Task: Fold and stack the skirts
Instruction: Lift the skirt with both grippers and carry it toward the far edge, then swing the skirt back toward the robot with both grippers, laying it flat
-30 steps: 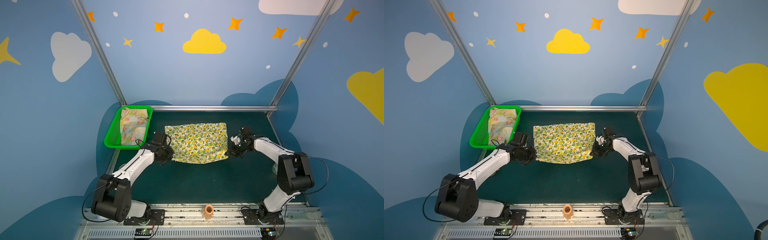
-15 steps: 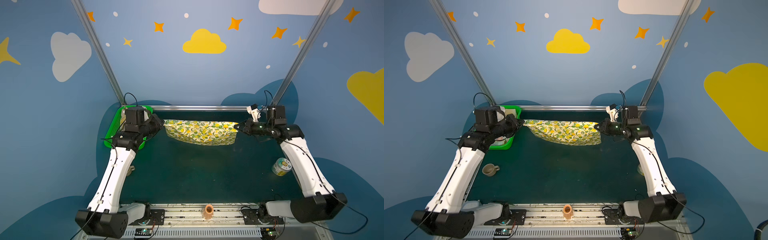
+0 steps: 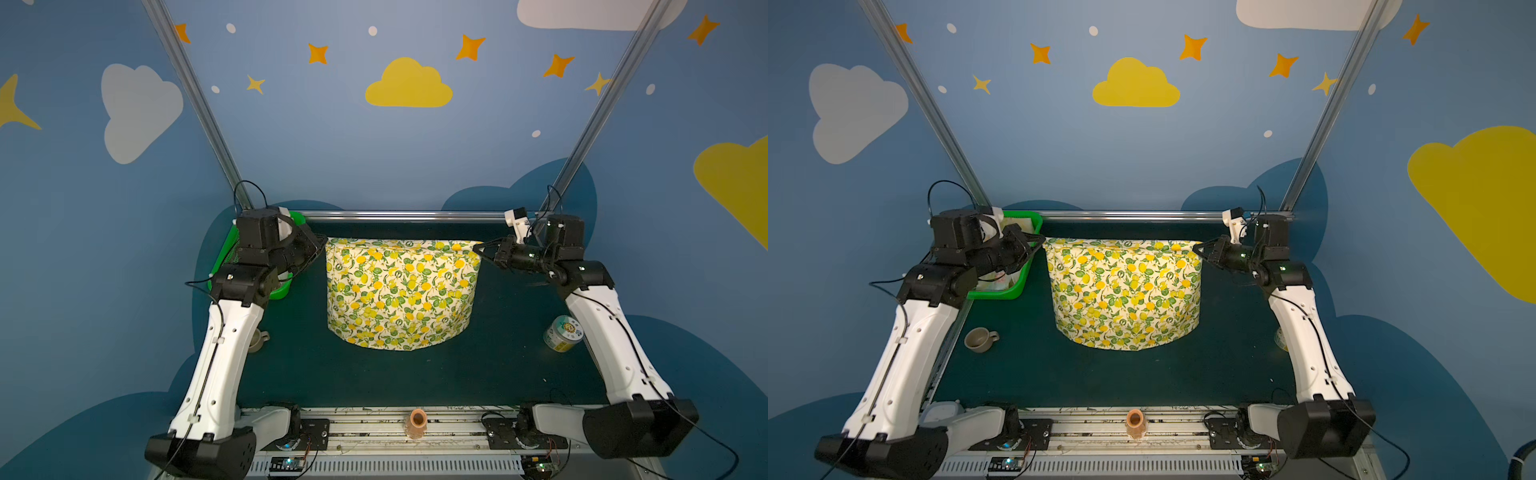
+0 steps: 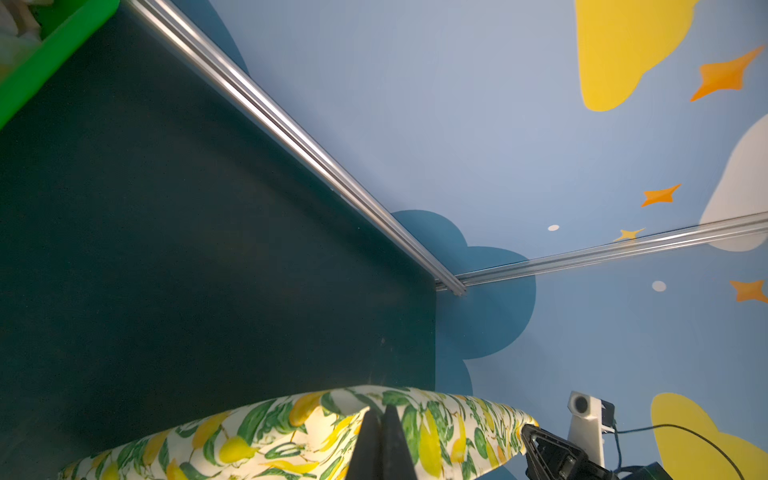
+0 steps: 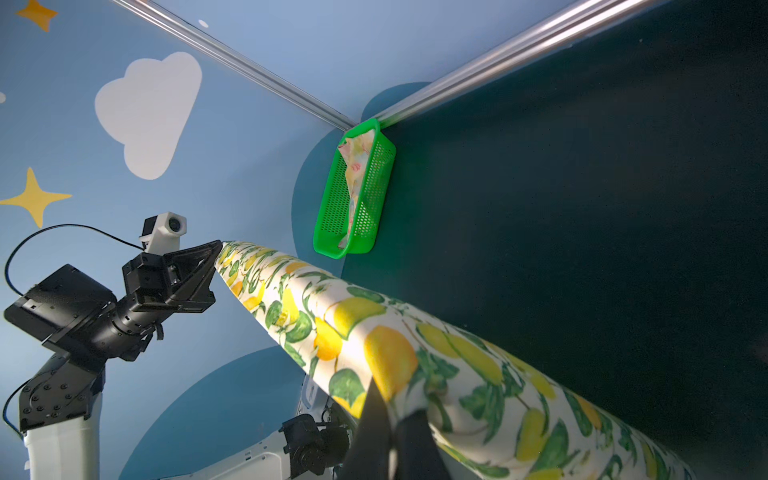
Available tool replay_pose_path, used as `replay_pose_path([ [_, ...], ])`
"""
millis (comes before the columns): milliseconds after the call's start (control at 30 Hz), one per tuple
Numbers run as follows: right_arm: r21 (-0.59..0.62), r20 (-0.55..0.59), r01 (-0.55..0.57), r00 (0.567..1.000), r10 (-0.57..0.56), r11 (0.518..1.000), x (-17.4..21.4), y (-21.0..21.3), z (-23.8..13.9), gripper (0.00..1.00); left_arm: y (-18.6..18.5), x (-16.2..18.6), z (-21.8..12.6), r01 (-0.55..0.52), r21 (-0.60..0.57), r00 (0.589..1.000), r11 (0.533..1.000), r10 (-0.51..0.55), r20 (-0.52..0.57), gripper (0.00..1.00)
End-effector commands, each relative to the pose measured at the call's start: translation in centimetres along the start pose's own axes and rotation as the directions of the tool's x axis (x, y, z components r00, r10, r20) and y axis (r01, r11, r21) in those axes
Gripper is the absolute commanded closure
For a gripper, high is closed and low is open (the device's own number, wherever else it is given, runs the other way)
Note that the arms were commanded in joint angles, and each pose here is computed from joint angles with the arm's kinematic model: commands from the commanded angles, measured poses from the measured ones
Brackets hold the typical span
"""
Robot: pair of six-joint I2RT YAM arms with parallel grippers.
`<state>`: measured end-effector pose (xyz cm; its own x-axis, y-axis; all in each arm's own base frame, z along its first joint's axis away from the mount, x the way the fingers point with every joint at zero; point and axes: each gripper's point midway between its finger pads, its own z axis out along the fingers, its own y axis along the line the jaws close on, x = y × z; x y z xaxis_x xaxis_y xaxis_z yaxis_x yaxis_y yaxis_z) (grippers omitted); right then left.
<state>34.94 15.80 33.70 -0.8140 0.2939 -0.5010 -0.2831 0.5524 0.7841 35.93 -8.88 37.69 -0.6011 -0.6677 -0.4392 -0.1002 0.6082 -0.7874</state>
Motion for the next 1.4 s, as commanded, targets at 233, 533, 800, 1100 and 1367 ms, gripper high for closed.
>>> replay_pose_path([
  [233,0.027,0.077,0.049,0.996,-0.051,0.998,-10.3,-1.8,3.1,1.0,-2.0,-9.1,5.1,-0.08,-0.021,0.991,0.997,0.082,0.105,0.96],
  [533,0.106,-0.018,0.112,0.994,-0.111,0.988,-6.1,-4.4,4.8,1.0,1.1,-5.1,7.7,-0.046,0.01,0.999,0.999,0.046,0.008,0.96],
  [800,0.218,-0.228,-0.064,0.967,0.115,0.974,7.5,-14.1,8.7,1.0,14.9,7.8,10.2,0.112,-0.204,0.975,0.972,-0.147,-0.166,0.96],
  [1100,0.379,-0.448,-0.175,0.825,0.346,0.909,18.0,-18.7,9.3,1.0,22.1,18.4,9.4,0.097,-0.373,0.929,0.923,-0.219,-0.3,0.96],
  [1367,0.421,-0.466,-0.182,0.797,0.384,0.888,21.5,-19.1,7.8,0.71,23.5,20.8,6.9,0.037,-0.435,0.918,0.9,-0.203,-0.341,0.82],
])
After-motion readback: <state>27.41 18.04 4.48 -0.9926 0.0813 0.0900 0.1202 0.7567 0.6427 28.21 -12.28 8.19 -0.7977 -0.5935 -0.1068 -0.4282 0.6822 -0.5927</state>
